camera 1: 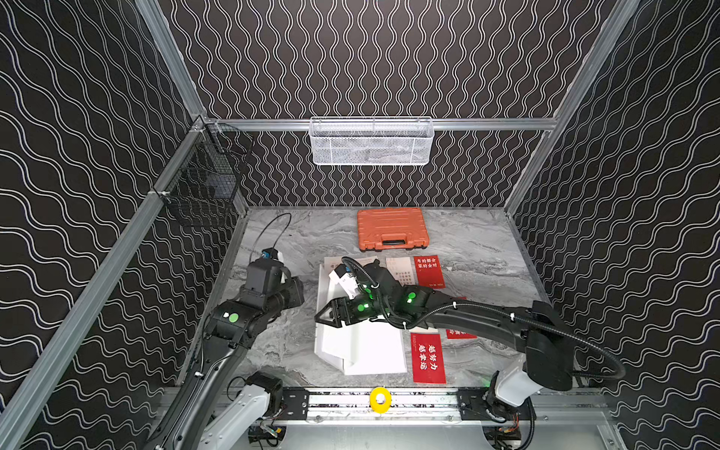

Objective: Place the photos into the photo albums
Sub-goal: Open the photo album at the center of the board, then pick up the photo at the center of the board.

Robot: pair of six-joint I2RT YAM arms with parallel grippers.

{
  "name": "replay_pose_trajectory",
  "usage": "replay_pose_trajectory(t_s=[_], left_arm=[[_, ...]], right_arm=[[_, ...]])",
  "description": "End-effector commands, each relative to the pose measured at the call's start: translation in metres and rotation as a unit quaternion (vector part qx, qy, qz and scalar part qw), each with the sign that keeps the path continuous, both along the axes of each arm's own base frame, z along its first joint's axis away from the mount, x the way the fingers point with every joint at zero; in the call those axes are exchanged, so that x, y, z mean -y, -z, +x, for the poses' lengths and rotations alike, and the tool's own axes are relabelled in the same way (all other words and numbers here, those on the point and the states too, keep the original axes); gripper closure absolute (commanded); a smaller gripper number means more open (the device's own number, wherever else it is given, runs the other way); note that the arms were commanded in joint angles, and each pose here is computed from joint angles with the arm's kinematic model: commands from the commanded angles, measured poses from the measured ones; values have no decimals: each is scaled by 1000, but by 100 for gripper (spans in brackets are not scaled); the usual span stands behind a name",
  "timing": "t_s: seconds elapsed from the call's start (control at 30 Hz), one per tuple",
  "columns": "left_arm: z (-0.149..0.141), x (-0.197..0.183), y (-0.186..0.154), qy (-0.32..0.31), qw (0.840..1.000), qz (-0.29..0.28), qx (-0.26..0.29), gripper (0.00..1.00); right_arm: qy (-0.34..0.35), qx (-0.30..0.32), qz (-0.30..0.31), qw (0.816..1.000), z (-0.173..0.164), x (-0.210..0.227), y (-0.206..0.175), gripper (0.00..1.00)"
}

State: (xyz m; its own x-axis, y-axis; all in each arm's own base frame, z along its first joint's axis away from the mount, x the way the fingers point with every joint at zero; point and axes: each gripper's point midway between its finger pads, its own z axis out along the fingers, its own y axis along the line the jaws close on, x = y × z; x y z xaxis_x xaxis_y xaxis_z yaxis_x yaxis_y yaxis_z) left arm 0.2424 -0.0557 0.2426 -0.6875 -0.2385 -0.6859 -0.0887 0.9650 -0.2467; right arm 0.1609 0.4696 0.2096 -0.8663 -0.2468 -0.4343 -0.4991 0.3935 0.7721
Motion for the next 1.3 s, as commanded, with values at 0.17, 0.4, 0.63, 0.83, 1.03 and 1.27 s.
replay_pose_trajectory(t_s=[0.17,0.4,0.63,0.83,1.03,1.27], left_arm=[[-1,-20,-28,-8,998,57,19,46],[3,-4,-19,31,999,41,6,46],[5,32,19,96,994,-27,-35,46],[0,74,53,143,986,-51,-65,48],[-15,139,86,217,971,-36,-93,48],[-46,212,121,299,945,-38,-123,49]], right_arm=[[-41,-5,37,998,-6,-32,-8,22],[-34,23,31,999,-2,-32,-19,18],[53,70,-61,994,19,25,7,13],[160,87,-152,971,40,96,39,0],[251,55,-230,939,51,169,75,0],[306,12,-246,919,43,242,109,2]])
